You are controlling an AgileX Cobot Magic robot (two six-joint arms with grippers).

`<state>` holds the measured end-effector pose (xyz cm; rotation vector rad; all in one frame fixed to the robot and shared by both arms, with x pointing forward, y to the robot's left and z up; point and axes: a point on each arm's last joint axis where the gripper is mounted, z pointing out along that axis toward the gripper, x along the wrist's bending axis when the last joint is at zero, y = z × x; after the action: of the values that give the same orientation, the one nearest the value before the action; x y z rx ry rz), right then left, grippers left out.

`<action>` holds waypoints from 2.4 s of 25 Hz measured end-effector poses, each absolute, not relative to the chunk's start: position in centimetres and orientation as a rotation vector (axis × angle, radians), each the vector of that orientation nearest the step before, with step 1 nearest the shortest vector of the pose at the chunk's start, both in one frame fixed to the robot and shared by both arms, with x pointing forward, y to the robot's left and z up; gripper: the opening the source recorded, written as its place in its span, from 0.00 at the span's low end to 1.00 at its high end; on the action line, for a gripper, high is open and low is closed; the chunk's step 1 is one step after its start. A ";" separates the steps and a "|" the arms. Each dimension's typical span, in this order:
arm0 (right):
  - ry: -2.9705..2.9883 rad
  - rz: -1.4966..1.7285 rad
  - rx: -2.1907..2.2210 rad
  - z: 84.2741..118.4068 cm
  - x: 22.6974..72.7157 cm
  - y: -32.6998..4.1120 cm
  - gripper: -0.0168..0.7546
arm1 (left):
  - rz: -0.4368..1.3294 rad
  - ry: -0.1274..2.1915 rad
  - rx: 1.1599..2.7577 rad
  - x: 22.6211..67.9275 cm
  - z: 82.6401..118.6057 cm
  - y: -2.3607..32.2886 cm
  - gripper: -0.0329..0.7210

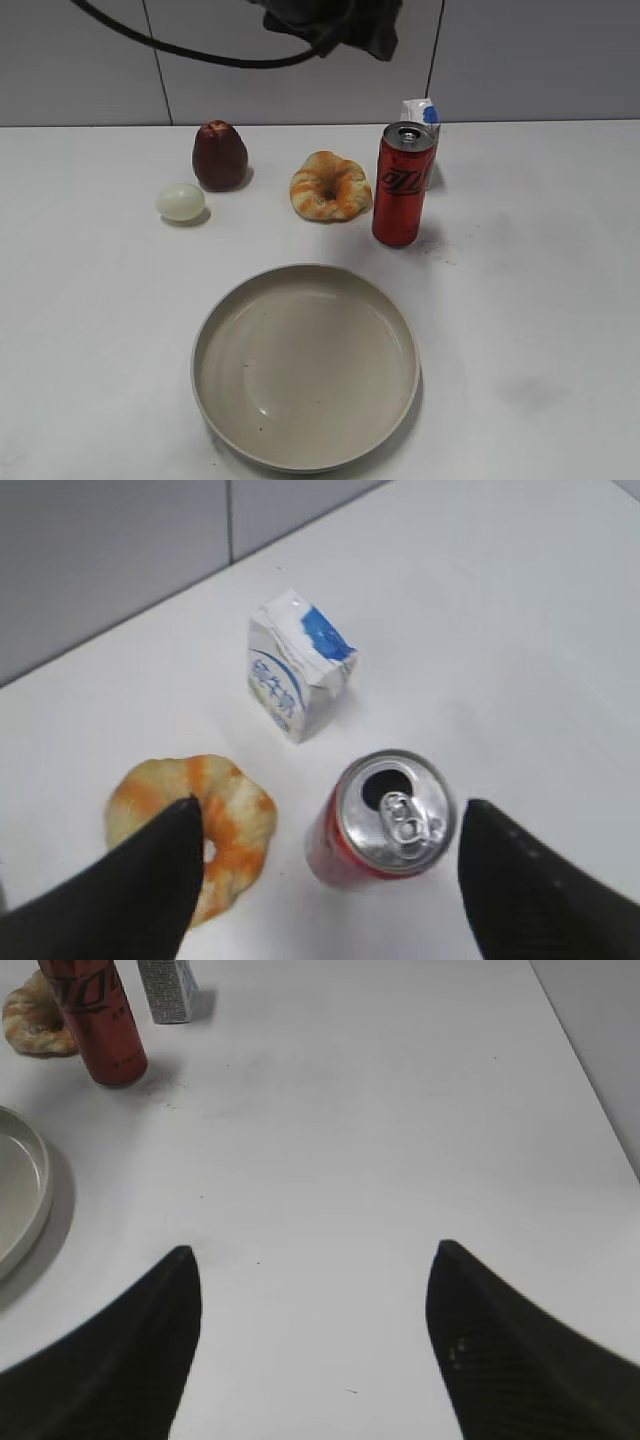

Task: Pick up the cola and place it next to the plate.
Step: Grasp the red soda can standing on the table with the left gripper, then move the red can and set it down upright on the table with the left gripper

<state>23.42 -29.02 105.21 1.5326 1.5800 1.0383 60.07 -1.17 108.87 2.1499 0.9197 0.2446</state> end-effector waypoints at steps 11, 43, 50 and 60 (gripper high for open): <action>1.580 1.038 1.533 105.2 23.4 -29.0 0.72 | 0.089 0.848 2.237 60.1 105.8 -6.0 0.93; 1.580 1.038 1.533 105.2 23.4 -29.0 0.72 | 0.065 0.897 2.295 61.6 99.8 -7.2 0.71; 1.580 1.038 1.533 105.2 23.4 -29.0 0.72 | 0.119 0.847 2.315 60.5 104.3 -5.8 0.71; 1.580 1.038 1.533 105.2 23.4 -29.0 0.72 | 0.225 0.922 2.399 58.3 113.9 3.1 0.71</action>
<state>23.42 -29.02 105.21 1.5326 1.5800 1.0383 58.34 3.08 113.89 2.3988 0.9222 0.2253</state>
